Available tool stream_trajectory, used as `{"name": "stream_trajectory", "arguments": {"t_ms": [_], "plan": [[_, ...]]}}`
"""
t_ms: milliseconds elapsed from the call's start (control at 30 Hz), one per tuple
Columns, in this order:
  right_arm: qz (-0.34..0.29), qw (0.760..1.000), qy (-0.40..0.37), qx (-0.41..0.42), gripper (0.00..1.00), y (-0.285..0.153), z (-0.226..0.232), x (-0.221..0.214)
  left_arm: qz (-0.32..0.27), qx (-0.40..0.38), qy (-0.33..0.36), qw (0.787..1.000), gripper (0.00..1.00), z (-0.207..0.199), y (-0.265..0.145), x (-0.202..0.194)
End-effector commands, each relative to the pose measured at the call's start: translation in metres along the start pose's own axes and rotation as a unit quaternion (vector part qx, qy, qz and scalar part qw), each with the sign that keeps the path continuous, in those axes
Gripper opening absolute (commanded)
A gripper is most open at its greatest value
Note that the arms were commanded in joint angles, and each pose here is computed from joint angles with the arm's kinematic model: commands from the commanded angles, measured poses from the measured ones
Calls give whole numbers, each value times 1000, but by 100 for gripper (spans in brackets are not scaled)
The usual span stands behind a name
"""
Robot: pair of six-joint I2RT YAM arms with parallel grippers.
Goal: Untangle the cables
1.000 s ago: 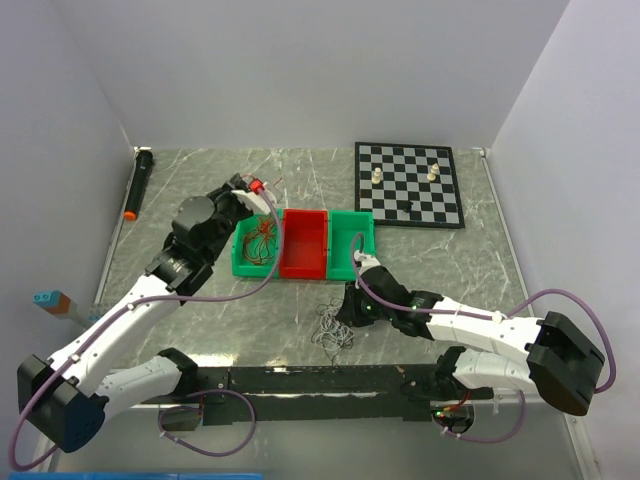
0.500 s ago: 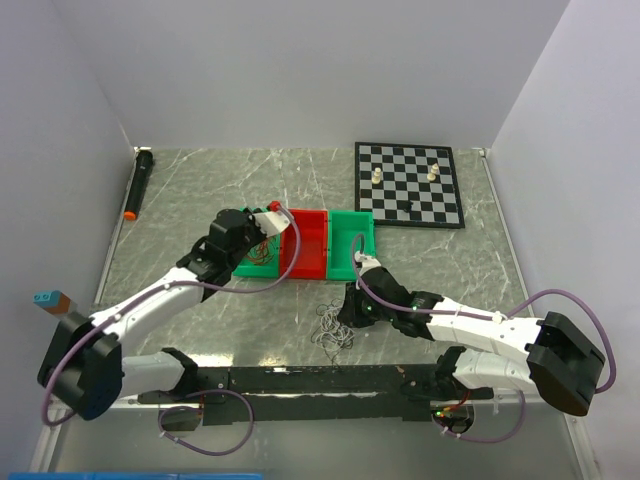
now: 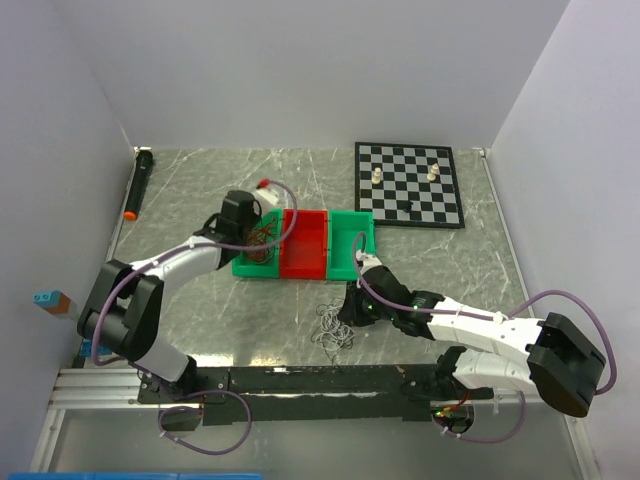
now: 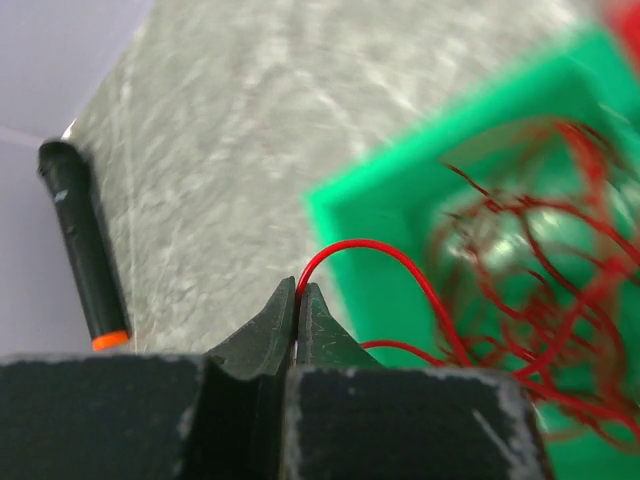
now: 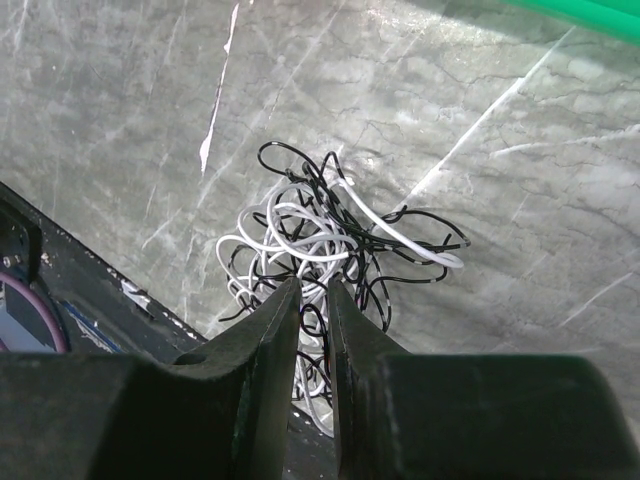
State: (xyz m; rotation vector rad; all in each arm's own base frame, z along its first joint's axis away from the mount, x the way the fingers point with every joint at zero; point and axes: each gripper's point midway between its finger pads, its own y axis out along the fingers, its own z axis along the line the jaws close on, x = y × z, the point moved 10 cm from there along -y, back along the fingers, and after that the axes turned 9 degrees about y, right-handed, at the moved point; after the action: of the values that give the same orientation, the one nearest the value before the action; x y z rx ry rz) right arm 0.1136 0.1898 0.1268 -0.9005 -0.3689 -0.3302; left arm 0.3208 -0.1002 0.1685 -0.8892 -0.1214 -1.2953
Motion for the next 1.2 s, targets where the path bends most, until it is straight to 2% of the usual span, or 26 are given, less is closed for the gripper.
{"name": "stream_trajectory", "arguments": {"t_ms": [0,233,467,700,733,933,1100,1167], "plan": [[-7,1000,6,13,25,3,2,4,0,37,-81,996,1,25,5,12],[-4,1000,7,13,25,4,2,3,1,2,-67,998,1,10,6,7],[-1,1000,10,10,25,6,1,3,-30,-25,-25,999,1,-17,1,19],[-7,1000,12,7,25,3,0,3,-6,-66,-18,998,4,-47,13,19],[-7,1000,11,8,25,3,0,2,-3,-67,-18,998,7,-46,14,19],[-6,1000,12,11,25,4,1,3,-19,-72,-39,996,45,-27,5,31],[-8,1000,7,16,25,3,3,5,-56,-87,-53,993,73,1,-31,47],[-8,1000,2,15,25,2,5,7,-73,-100,-60,990,79,13,-49,55]]}}
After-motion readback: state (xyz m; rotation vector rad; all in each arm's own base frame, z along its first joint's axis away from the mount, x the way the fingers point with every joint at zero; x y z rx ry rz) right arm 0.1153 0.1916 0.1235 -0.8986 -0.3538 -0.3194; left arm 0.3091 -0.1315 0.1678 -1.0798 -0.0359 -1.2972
